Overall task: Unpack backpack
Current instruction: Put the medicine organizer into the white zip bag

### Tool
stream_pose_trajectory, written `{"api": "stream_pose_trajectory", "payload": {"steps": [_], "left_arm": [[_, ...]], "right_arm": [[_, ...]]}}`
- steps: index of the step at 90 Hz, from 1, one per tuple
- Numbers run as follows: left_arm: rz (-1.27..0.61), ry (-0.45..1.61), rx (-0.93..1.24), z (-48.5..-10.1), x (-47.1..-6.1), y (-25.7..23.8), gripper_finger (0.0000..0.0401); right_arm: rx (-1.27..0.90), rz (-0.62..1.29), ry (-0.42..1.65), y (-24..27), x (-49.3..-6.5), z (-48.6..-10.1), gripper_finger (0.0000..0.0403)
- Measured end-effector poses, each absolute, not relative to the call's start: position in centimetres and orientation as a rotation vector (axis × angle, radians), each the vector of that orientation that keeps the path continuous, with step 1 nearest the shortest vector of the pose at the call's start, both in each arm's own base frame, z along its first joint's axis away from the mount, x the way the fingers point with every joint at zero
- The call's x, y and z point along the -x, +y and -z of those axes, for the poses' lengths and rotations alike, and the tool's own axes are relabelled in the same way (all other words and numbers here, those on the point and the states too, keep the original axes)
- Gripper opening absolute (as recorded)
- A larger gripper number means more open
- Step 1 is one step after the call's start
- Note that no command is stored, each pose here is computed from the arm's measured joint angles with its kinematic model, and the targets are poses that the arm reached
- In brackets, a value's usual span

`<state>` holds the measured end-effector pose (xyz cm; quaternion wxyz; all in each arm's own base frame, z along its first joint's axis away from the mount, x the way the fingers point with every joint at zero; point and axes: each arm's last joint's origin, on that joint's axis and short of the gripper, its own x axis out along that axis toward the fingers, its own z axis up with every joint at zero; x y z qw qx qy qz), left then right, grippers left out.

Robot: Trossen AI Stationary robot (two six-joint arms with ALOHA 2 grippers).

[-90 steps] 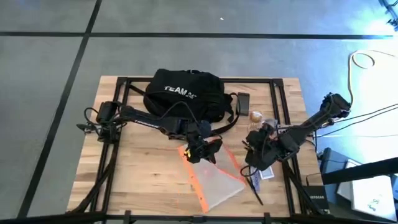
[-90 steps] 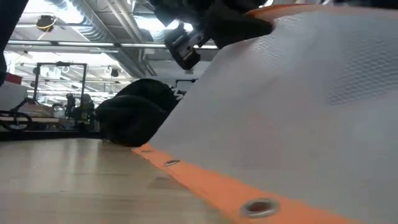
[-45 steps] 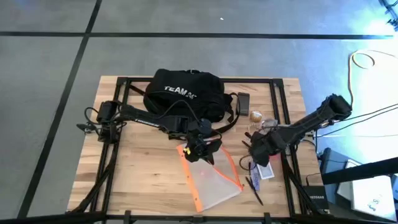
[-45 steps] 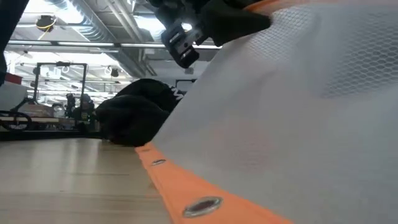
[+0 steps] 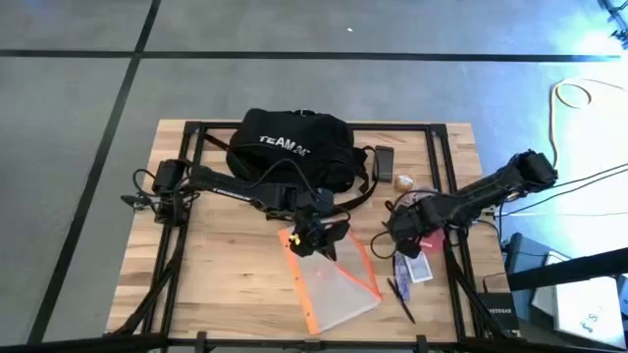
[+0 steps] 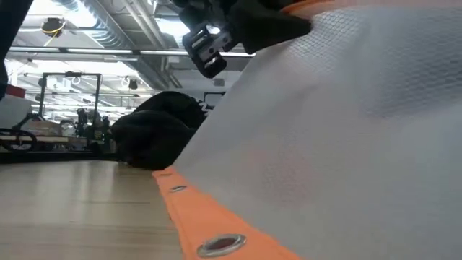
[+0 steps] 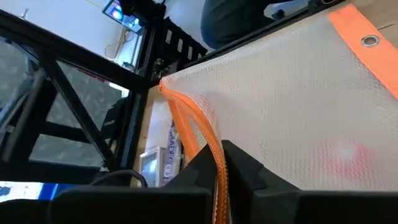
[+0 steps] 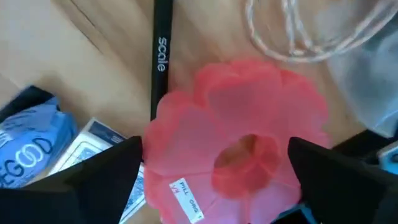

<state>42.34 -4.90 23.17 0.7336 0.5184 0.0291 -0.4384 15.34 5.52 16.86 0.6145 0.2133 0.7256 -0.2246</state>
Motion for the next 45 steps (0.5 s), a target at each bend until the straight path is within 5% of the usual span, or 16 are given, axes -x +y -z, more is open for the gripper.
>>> {"api": "stream_pose_trajectory", "payload": {"steps": [45], "left_arm": [[0.976, 0.085, -1.131, -22.99, -42.22, -4.84, 0.0000]], "right_arm": [[-0.725, 0.626, 1.626, 5.83, -15.53, -16.01, 0.0334]]}}
